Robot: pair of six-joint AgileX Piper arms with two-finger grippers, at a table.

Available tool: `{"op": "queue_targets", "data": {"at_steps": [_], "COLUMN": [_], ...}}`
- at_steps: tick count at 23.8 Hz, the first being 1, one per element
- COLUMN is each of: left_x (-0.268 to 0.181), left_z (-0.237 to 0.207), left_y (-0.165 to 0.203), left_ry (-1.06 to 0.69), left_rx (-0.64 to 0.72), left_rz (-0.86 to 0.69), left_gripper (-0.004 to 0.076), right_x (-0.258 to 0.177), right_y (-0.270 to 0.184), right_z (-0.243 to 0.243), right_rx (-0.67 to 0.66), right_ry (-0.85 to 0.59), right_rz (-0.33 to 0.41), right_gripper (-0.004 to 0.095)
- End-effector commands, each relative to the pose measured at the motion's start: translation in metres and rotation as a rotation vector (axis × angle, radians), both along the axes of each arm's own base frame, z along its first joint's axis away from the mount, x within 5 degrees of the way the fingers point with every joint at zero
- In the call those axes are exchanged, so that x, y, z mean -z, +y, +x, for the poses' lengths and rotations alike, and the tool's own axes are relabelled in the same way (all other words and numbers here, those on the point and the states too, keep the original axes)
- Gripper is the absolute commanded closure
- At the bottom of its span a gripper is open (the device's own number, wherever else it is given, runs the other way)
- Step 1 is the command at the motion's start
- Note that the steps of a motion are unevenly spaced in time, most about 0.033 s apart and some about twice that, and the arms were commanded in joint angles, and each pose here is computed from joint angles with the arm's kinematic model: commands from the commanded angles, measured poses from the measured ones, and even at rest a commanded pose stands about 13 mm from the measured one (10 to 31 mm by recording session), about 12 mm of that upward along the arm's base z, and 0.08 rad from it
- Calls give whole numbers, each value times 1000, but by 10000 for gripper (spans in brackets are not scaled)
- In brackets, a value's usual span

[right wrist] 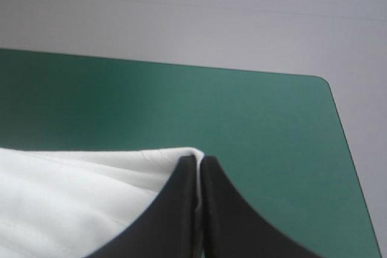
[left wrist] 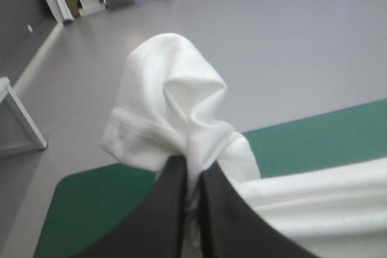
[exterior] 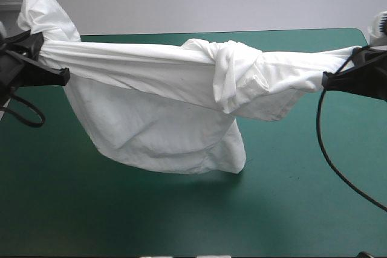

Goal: Fold the cloth

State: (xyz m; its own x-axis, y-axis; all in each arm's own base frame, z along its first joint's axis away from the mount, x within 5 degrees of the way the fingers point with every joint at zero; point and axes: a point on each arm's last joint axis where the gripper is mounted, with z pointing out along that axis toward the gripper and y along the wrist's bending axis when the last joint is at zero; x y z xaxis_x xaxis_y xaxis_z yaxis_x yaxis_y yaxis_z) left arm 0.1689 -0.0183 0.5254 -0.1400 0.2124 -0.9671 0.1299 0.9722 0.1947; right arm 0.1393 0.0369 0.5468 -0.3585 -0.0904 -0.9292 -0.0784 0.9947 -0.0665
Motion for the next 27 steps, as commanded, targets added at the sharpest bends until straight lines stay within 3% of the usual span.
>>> {"op": "queue_targets", "data": {"at_steps": [1, 2, 8, 11, 13, 17, 20, 24, 25, 27], "left_x": [12, 32, 121, 168, 193, 217, 236, 242, 240, 227], "left_z": [30, 55, 173, 220, 243, 263, 274, 279, 280, 276], "left_y": [1, -4, -19, -24, -26, -27, -28, -28, -29, -29], "left_ry": [-11, 25, 136, 138, 108, 55, 50, 30, 33, 51], "left_rx": [-25, -12, 4, 0, -5, -15, -18, -19, -18, -15], "left_rz": [39, 23, -19, -31, -46, -71, -71, -66, -65, -64], "left_gripper": [734, 734, 734, 734, 734, 694, 516, 172, 132, 108], "right_x": [7, 25, 101, 176, 210, 231, 234, 229, 225, 215], "right_y": [6, 27, 94, 111, 114, 114, 107, 87, 83, 76], "right_z": [34, 67, 193, 260, 287, 308, 314, 319, 318, 313], "right_rx": [81, 48, 42, 44, 65, 85, 83, 119, 140, 187], "right_ry": [-42, -37, -115, -40, 10, 51, 90, 142, 154, 180], "right_rz": [-146, -182, -235, -267, -259, -256, -221, -161, -168, -203], "right_gripper": [922, 922, 922, 922, 922, 902, 712, 194, 77, -35]}}
